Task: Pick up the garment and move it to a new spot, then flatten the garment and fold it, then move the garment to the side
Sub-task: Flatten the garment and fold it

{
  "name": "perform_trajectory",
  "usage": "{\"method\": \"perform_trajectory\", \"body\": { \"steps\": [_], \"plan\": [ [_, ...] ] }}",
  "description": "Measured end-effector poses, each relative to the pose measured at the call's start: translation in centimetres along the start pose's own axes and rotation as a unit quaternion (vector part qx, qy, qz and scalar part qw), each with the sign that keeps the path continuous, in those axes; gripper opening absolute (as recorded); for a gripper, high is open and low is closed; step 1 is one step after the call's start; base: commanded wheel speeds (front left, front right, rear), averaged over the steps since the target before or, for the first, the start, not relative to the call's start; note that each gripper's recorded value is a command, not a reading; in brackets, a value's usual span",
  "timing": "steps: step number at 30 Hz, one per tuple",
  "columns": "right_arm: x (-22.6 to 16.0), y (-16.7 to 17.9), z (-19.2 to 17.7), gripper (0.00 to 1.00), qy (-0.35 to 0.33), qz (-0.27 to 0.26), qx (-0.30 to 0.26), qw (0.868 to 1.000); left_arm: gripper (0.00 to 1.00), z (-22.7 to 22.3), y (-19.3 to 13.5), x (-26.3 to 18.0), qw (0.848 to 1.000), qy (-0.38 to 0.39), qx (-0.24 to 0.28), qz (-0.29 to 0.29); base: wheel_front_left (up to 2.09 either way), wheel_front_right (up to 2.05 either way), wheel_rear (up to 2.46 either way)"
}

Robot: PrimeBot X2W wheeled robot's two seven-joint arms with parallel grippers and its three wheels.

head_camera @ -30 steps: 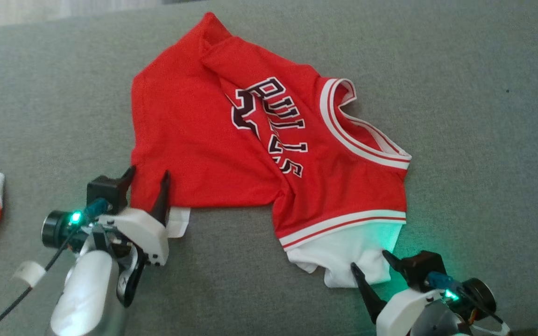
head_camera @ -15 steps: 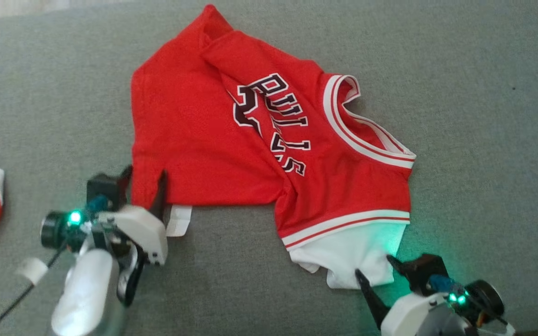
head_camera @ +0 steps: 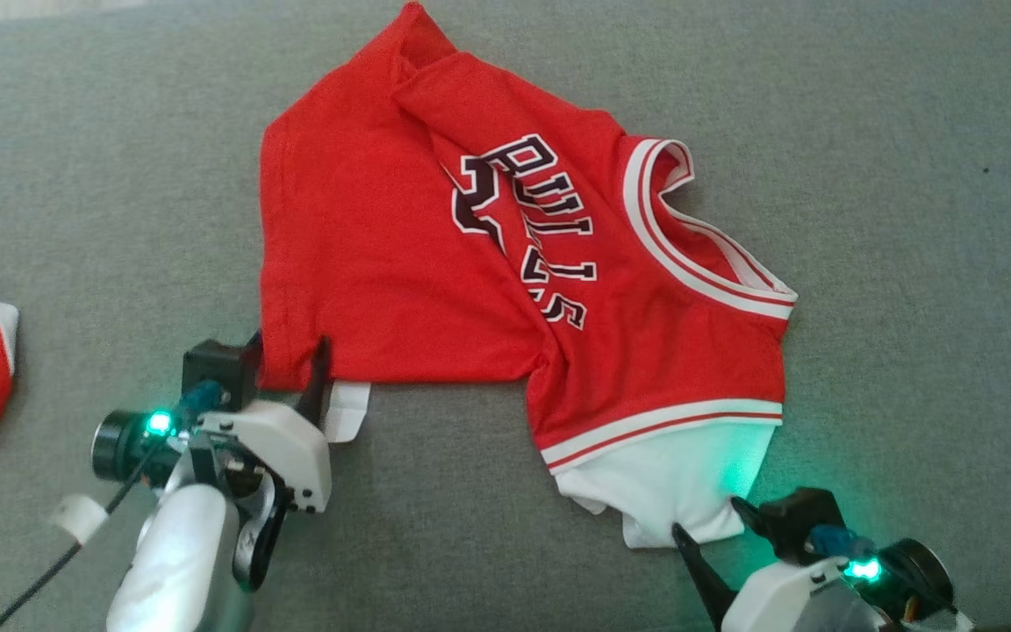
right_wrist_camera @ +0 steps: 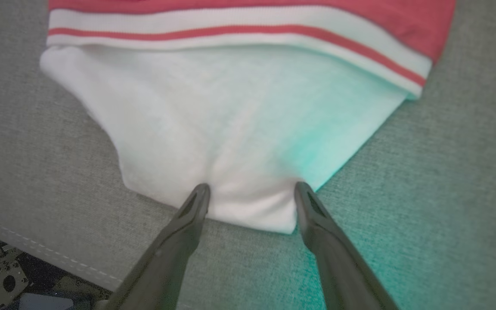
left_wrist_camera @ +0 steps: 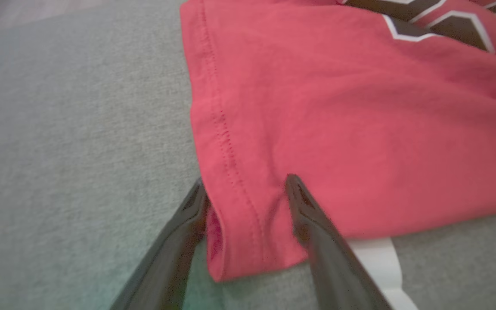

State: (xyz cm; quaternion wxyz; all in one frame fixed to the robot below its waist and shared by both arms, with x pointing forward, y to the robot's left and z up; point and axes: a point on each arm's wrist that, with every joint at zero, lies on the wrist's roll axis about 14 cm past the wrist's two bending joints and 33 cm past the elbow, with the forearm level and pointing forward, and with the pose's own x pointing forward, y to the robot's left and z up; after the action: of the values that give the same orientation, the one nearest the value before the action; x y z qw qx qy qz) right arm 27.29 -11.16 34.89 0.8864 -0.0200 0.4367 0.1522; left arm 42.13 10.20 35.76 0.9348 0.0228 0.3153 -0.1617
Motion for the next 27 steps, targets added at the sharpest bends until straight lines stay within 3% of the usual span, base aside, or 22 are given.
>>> {"method": "perform_trajectory", "body": {
  "steps": [1,2,3,4,10,13,17,21,27],
  "plan": [
    [0.1,0.0,0.0,1.0,0.003,0.001,-0.001,1.0,0.09,0.1,-0.1,0.2,1.0,0.001,0.002,-0.002,0.0,0.0,0.0],
    [0.1,0.0,0.0,1.0,0.003,0.001,-0.001,1.0,0.0,0.1,-0.1,0.2,1.0,0.001,0.002,-0.002,0.0,0.0,0.0],
    [0.3,0.0,0.0,0.32,0.006,0.003,0.003,1.0,0.0,0.2,-0.2,0.4,1.0,0.003,0.001,-0.006,0.0,0.0,0.0],
    [0.4,0.0,0.0,0.0,0.006,0.006,0.008,1.0,0.0,0.1,-0.5,0.6,1.0,0.007,0.001,-0.013,0.0,0.0,0.0],
    [0.6,-0.4,0.9,0.0,-0.014,0.008,0.033,0.999,0.0,0.5,-1.0,0.7,0.999,0.007,-0.013,-0.029,0.0,0.0,0.0],
    [-0.1,-0.7,2.5,0.0,-0.058,0.009,0.084,0.995,0.0,0.9,-1.1,0.0,0.999,-0.002,-0.036,-0.035,0.0,0.0,0.0],
    [-3.1,-2.9,7.9,0.0,-0.174,0.006,0.156,0.972,0.0,1.4,-1.3,-2.1,0.996,-0.021,-0.076,-0.041,0.0,0.0,0.0],
    [-6.9,-4.3,11.9,0.0,-0.261,0.012,0.184,0.947,0.0,4.9,-1.3,-4.7,0.991,-0.079,-0.098,-0.053,0.0,0.0,0.0],
    [-13.2,-6.2,15.5,0.0,-0.362,0.019,0.211,0.908,0.0,11.2,-4.3,-9.9,0.966,-0.177,-0.143,-0.12,0.0,0.0,0.0]
  ]
}}
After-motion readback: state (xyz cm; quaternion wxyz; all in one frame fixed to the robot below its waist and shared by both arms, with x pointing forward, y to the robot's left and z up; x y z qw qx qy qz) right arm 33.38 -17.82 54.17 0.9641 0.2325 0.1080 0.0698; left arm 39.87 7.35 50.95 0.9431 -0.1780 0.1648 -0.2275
